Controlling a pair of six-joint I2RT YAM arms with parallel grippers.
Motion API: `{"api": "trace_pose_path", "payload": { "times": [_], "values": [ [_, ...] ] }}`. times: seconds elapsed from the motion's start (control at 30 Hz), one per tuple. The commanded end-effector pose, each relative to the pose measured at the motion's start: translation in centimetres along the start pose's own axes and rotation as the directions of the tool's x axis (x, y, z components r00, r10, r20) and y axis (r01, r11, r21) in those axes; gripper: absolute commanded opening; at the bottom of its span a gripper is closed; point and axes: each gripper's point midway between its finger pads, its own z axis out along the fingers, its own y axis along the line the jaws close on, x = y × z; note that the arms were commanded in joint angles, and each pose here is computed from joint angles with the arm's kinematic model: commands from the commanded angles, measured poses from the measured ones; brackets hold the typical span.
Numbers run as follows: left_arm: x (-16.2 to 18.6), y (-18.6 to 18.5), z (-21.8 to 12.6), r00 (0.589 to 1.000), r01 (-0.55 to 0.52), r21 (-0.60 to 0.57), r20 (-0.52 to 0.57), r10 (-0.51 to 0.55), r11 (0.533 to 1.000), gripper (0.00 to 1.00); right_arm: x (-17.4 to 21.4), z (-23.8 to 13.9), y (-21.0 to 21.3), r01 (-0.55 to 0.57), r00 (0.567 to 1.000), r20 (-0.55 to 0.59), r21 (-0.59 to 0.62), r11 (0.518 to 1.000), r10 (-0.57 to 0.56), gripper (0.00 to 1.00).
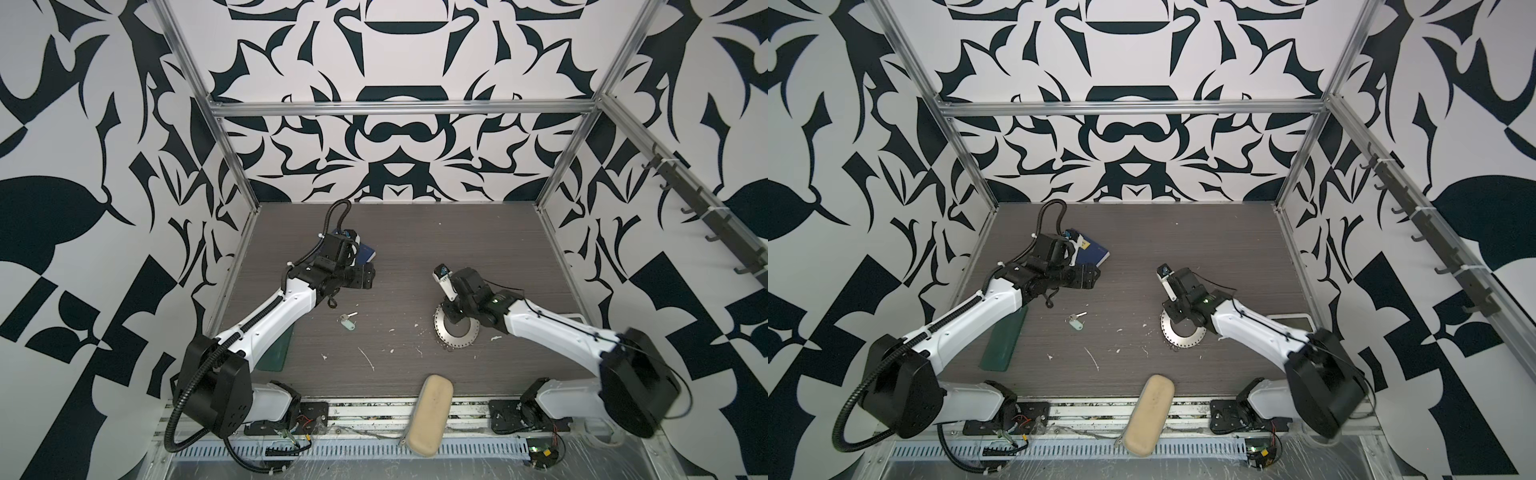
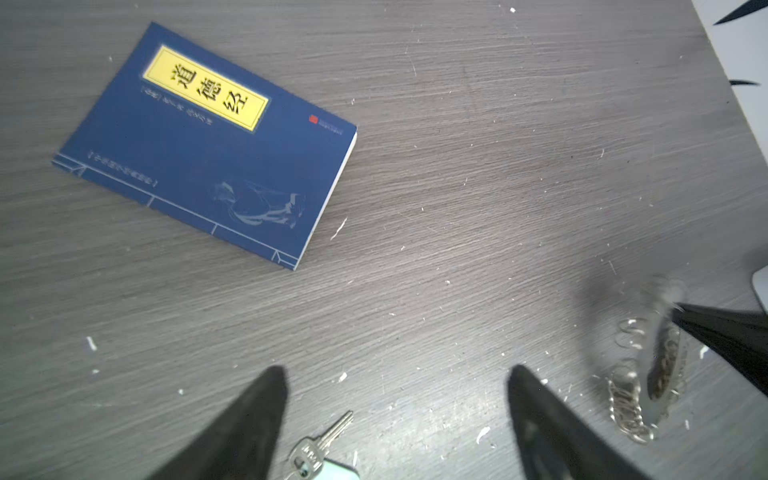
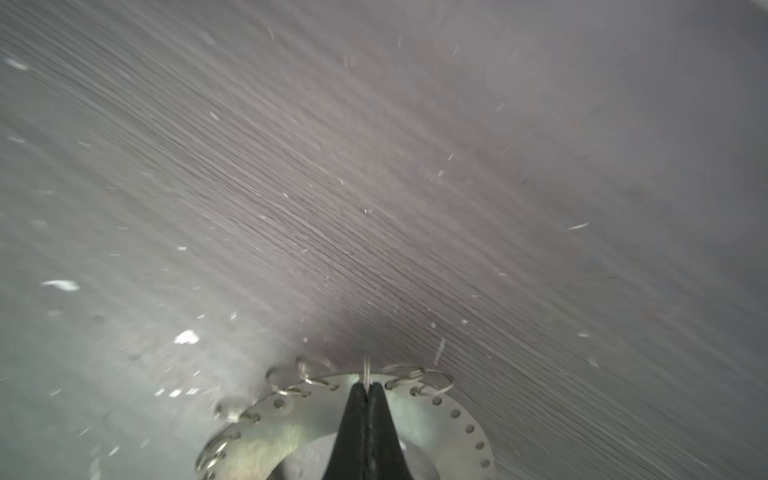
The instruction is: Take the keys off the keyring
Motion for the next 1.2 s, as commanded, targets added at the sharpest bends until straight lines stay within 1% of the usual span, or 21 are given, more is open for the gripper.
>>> {"api": "trace_pose_path", "payload": {
  "times": [0.0,0.07,0.1,0.17,0.27,0.33,0.4,0.5,0.57,0.6,0.67,0.77,0.8,0.83,0.9,0.93,0.97,1.03,1.1,1.13,1.17],
  "values": [
    [-1.1,0.4,-1.0,1.0,0.019,-0.004,0.024,-0.019,1.0,0.99,-5.5,-0.1,-0.5,-0.007,0.993,0.116,-0.018,1.0,0.009,0.75],
    [-1.4,1.3,-1.4,0.999,0.025,-0.03,0.047,-0.023,0.999,1.0,-6.3,-0.8,-1.1,-0.01,0.993,0.122,0.005,1.0,0.01,0.95],
    [-1.7,1.8,-1.8,0.997,0.029,-0.045,0.069,-0.026,0.999,0.99,-6.9,-1.8,-1.5,-0.019,0.989,0.148,0.026,0.999,0.015,0.99],
    [-2.3,2.9,-2.1,0.992,0.035,-0.068,0.125,-0.026,0.997,1.0,-7.5,-4.0,-3.1,-0.054,0.977,0.209,0.082,0.995,0.036,0.99],
    [-4.0,4.9,-4.3,0.953,0.043,-0.151,0.304,0.005,0.988,0.99,-6.9,-7.7,-7.5,-0.175,0.939,0.325,0.166,0.97,0.114,0.99],
    [-4.7,5.8,-5.5,0.91,0.011,-0.208,0.408,0.076,0.978,0.99,-5.0,-9.8,-12.2,-0.313,0.887,0.424,0.256,0.914,0.185,0.99],
    [-4.6,6.9,-6.4,0.873,-0.003,-0.273,0.469,0.135,0.962,1.0,-2.5,-10.9,-15.6,-0.428,0.829,0.505,0.293,0.855,0.242,1.0],
    [-3.8,8.8,-7.3,0.837,0.017,-0.378,0.511,0.193,0.926,0.99,0.6,-12.2,-18.8,-0.548,0.745,0.609,0.326,0.77,0.272,0.99],
    [-3.2,10.4,-7.6,0.833,0.061,-0.436,0.518,0.195,0.898,0.99,1.3,-12.3,-19.6,-0.586,0.707,0.655,0.33,0.74,0.268,0.99],
    [-2.9,11.0,-7.6,0.836,0.068,-0.455,0.511,0.198,0.888,0.99,1.7,-12.0,-20.0,-0.597,0.701,0.663,0.341,0.727,0.265,1.0],
    [-2.5,11.9,-7.5,0.842,0.072,-0.481,0.499,0.205,0.874,0.99,2.4,-10.7,-20.3,-0.591,0.707,0.662,0.362,0.721,0.247,0.99],
    [-2.4,13.0,-7.8,0.825,0.106,-0.504,0.526,0.207,0.857,0.99,3.4,-9.5,-21.1,-0.618,0.674,0.705,0.374,0.691,0.221,1.0],
    [-2.4,13.2,-7.9,0.813,0.121,-0.5,0.545,0.204,0.857,0.99,3.5,-9.2,-21.2,-0.627,0.655,0.726,0.368,0.687,0.209,1.0],
    [-2.4,13.4,-8.0,0.799,0.136,-0.495,0.567,0.2,0.858,0.99,3.8,-8.5,-21.4,-0.648,0.635,0.736,0.341,0.681,0.236,1.0],
    [-2.3,13.8,-8.0,0.776,0.158,-0.488,0.599,0.198,0.859,0.99,3.6,-6.9,-21.1,-0.627,0.642,0.728,0.321,0.71,0.238,1.0],
    [-2.1,14.0,-8.1,0.766,0.167,-0.492,0.61,0.201,0.854,0.99,3.9,-5.8,-21.0,-0.61,0.664,0.707,0.325,0.723,0.243,1.0],
    [-2.0,14.5,-8.2,0.757,0.183,-0.503,0.62,0.205,0.845,0.99,4.2,-5.0,-21.0,-0.604,0.672,0.699,0.326,0.727,0.244,1.0],
    [-1.5,15.4,-8.3,0.749,0.202,-0.532,0.625,0.22,0.822,0.99,4.4,-3.6,-20.6,-0.584,0.677,0.697,0.315,0.748,0.235,1.0],
    [-0.9,16.3,-8.6,0.741,0.225,-0.561,0.63,0.234,0.797,0.99,3.4,-3.6,-20.1,-0.554,0.658,0.725,0.281,0.784,0.204,1.0],
    [-0.6,16.8,-8.5,0.738,0.231,-0.568,0.631,0.238,0.79,0.99,3.6,-3.5,-20.1,-0.555,0.671,0.709,0.287,0.781,0.216,1.0],
    [-0.3,17.1,-8.4,0.737,0.234,-0.569,0.633,0.238,0.788,0.99,4.0,-3.4,-20.5,-0.579,0.677,0.694,0.298,0.759,0.244,1.0]
  ]
}}
